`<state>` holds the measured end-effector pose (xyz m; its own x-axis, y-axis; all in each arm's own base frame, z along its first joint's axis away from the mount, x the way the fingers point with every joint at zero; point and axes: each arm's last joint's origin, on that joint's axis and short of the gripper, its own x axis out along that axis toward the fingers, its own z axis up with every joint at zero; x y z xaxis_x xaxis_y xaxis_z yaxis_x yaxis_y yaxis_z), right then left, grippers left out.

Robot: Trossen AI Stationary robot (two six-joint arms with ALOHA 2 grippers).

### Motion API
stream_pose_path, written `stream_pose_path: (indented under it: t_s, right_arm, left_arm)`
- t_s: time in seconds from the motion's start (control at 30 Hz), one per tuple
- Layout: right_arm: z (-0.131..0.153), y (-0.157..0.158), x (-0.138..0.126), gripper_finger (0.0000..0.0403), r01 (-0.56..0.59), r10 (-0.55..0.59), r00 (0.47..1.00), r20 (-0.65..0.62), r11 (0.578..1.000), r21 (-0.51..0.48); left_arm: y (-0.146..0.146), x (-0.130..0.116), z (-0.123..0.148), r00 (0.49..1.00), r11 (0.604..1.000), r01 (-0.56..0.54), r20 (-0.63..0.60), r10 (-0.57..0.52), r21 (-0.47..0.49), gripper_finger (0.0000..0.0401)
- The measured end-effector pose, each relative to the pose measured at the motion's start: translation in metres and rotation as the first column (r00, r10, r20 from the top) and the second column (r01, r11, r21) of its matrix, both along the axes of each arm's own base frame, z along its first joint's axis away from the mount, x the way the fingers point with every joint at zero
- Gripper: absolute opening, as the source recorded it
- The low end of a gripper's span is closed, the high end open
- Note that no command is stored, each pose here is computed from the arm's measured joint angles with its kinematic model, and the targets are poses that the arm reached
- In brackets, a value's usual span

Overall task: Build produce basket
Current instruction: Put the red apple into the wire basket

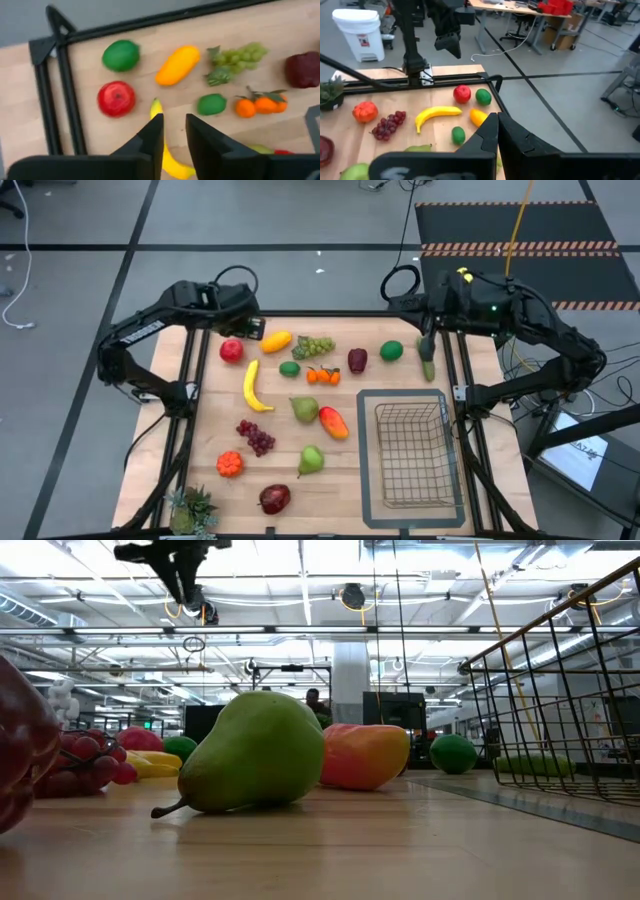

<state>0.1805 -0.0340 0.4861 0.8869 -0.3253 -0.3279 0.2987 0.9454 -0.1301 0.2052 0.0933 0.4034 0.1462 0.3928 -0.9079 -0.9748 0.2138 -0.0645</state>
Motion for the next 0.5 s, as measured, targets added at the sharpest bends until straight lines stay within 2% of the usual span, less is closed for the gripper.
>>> stream_pose_path:
  t_s: [0.2, 0.5]
  right_arm:
    - [-0.003, -0.005, 0.007, 0.0000, 0.022, -0.022, 1.000, -0.012, 1.000, 0.010]
    - [-0.008, -0.004, 0.019, 0.0000, 0.018, -0.017, 0.999, -0.028, 0.999, 0.041]
  left_arm:
    - [0.015, -0.004, -0.024, 0.995, 0.994, -0.076, -0.070, 0.070, -0.078, 0.0154]
    - [0.021, -0.009, -0.067, 0.969, 0.985, -0.106, -0.236, 0.071, -0.138, 0.0276]
